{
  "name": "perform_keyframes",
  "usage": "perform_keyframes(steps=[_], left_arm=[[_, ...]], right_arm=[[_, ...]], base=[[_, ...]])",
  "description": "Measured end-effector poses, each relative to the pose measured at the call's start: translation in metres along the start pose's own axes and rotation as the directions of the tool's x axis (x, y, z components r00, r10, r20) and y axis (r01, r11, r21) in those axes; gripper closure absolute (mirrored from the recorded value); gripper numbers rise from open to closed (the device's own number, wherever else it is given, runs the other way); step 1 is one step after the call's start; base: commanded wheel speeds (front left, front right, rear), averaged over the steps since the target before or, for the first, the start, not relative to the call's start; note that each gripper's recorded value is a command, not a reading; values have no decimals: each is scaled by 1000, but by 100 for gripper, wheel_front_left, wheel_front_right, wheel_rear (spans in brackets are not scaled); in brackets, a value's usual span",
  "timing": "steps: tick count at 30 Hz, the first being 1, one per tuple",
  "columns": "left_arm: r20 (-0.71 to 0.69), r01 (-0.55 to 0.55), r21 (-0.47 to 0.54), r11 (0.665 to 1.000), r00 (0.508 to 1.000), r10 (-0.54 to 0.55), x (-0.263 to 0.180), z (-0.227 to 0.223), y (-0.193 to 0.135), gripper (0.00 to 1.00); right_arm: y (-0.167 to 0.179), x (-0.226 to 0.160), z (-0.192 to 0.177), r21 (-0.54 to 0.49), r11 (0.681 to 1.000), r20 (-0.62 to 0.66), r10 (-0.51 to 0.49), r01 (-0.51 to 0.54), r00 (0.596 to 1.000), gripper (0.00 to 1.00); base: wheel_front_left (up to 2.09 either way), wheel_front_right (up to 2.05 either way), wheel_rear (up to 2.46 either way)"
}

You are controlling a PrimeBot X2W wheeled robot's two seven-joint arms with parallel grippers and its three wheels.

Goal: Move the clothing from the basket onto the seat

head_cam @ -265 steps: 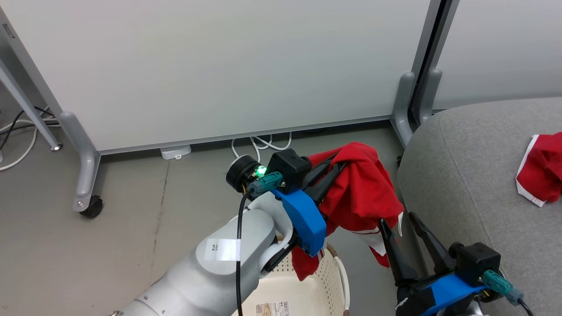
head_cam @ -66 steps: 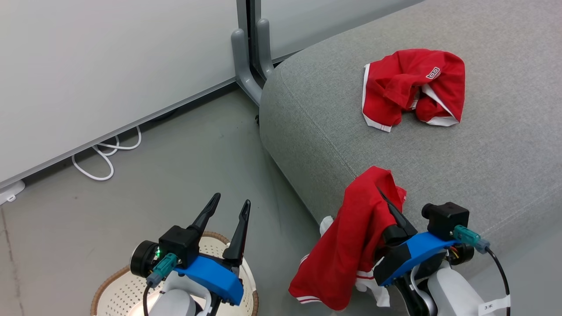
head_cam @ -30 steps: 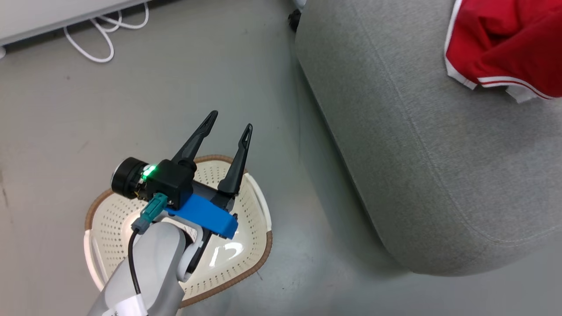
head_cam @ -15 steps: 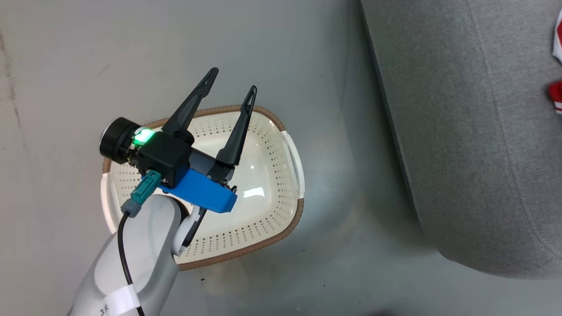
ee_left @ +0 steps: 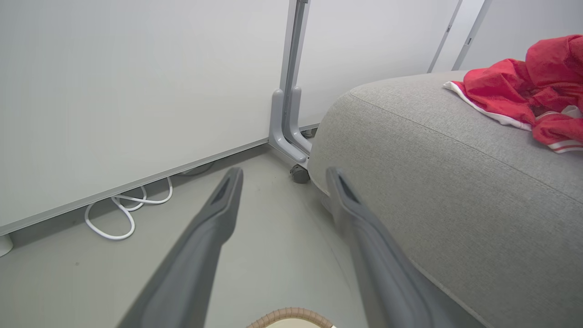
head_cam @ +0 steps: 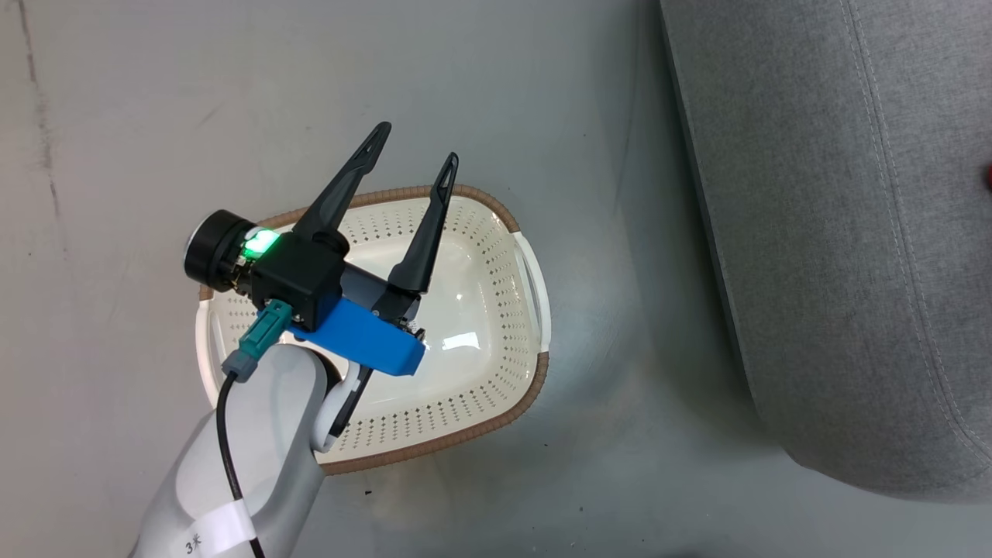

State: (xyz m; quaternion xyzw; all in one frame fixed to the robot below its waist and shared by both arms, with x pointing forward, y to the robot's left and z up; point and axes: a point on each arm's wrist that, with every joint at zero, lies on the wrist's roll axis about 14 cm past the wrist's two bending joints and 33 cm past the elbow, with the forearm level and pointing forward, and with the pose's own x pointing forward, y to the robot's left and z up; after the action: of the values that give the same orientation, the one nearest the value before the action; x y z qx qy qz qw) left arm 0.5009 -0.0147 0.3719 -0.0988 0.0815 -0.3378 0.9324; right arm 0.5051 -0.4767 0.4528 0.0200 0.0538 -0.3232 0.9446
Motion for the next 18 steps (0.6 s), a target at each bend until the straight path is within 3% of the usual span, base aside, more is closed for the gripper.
perform_keyframes(steps=[18], left_arm=[[19,2,-7,1000,1000,-1,-5,17,-14,0]], right_arm=[[11,-11,11,-16,997,4,73,-73,997,0]], base=[[0,0,0]])
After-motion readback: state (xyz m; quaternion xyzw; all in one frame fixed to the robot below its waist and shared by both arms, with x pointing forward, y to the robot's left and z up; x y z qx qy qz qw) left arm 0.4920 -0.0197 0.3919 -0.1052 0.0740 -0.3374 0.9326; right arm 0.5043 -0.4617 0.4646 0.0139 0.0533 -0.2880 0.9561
